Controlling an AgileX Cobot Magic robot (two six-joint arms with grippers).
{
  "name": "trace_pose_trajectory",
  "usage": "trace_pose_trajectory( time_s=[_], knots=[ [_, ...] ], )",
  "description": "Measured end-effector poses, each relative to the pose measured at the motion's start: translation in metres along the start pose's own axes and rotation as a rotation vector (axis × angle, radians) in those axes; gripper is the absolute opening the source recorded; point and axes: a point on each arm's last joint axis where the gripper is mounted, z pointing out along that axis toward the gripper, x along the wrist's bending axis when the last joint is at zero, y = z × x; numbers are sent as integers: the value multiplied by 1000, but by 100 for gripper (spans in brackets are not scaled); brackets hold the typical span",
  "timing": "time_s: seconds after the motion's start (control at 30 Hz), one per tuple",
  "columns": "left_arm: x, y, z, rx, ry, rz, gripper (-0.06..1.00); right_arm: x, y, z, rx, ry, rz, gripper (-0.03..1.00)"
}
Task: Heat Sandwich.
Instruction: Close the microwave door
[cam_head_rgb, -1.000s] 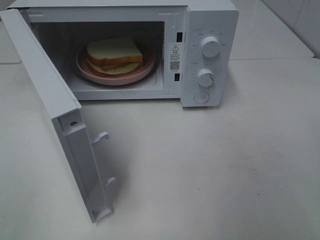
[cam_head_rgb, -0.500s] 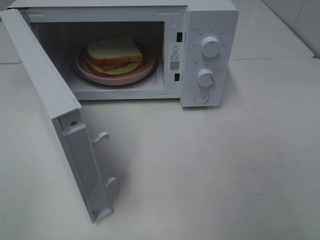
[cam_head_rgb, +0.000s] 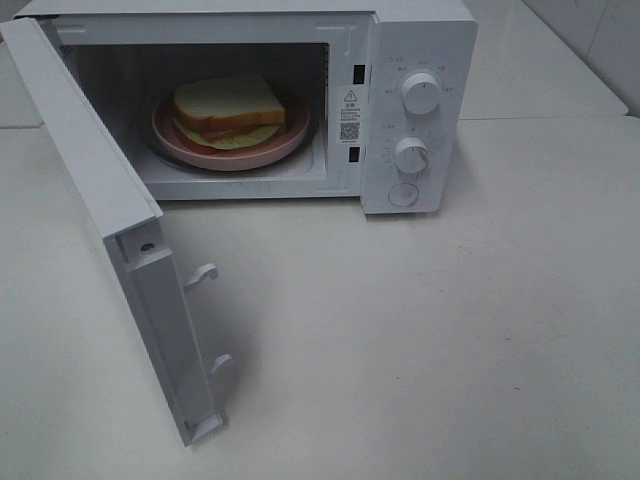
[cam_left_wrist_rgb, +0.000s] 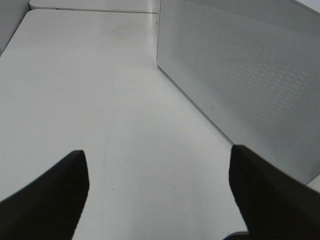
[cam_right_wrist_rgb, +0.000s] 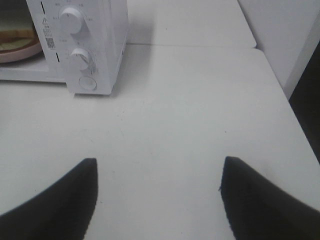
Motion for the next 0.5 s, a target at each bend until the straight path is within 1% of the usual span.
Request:
trace_pose_trajectory(
  time_s=[0.4, 0.5],
  knots=[
    [0, 0, 0, 0, 0, 0, 71, 1, 2, 0, -23, 8, 6, 68],
    [0, 0, 0, 0, 0, 0, 71, 1, 2, 6, -57, 12, 3, 68]
  ],
)
